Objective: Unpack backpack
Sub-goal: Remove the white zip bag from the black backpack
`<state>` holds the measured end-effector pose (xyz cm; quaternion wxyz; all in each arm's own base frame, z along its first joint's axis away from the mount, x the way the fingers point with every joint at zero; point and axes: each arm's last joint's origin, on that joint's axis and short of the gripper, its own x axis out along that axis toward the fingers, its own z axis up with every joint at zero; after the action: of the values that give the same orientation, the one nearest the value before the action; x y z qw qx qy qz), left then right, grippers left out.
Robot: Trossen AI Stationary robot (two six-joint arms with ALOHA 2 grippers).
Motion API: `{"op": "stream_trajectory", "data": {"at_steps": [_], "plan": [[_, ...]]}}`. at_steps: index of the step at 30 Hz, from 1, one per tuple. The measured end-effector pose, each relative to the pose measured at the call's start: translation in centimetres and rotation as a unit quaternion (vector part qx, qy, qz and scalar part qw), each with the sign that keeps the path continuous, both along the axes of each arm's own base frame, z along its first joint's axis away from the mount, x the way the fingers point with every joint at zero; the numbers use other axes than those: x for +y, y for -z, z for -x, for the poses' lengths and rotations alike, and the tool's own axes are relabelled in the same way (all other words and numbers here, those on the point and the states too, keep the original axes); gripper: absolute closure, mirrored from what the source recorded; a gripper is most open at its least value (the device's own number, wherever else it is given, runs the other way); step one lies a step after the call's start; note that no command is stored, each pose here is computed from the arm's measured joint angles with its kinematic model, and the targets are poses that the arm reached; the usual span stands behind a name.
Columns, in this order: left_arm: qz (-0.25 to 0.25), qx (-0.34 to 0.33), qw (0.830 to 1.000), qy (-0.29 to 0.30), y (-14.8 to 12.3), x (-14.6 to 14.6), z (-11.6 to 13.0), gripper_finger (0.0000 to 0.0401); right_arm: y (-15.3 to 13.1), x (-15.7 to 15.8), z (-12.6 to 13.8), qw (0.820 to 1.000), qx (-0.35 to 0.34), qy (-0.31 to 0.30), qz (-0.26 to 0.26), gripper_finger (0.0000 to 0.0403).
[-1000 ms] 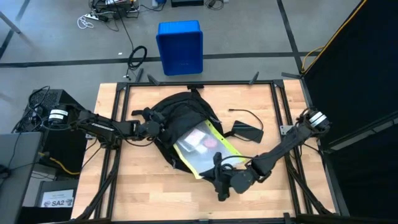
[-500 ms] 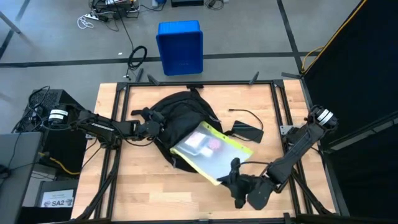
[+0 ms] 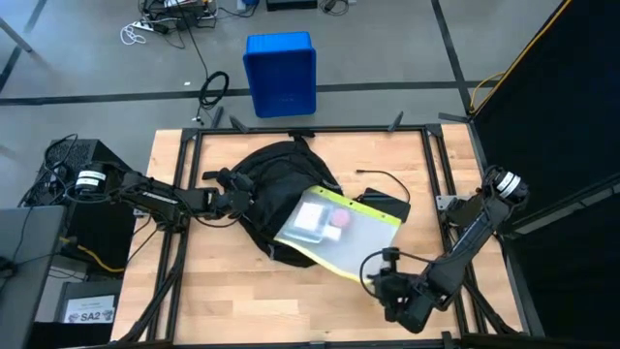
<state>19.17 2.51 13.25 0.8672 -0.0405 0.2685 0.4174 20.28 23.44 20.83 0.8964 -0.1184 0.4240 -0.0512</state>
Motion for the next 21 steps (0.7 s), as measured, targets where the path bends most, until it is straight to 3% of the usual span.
{"op": "stream_trajectory", "data": {"at_steps": [10,14,21], "plan": [[0.009,-0.001,1.000,0.009,0.0,0.0,0.0,0.0401,1.6,-2.0,2.5,0.988,0.057,0.144,-0.003,0.0397],[0.033,-0.008,0.999,0.022,0.1,-0.1,-0.1,0.0401,1.6,-2.2,2.5,0.986,0.068,0.155,-0.004,0.0366],[0.041,-0.007,0.999,0.029,0.2,-0.2,-0.1,0.0401,1.9,-0.4,3.4,0.981,0.115,0.131,-0.082,0.0292]]}}
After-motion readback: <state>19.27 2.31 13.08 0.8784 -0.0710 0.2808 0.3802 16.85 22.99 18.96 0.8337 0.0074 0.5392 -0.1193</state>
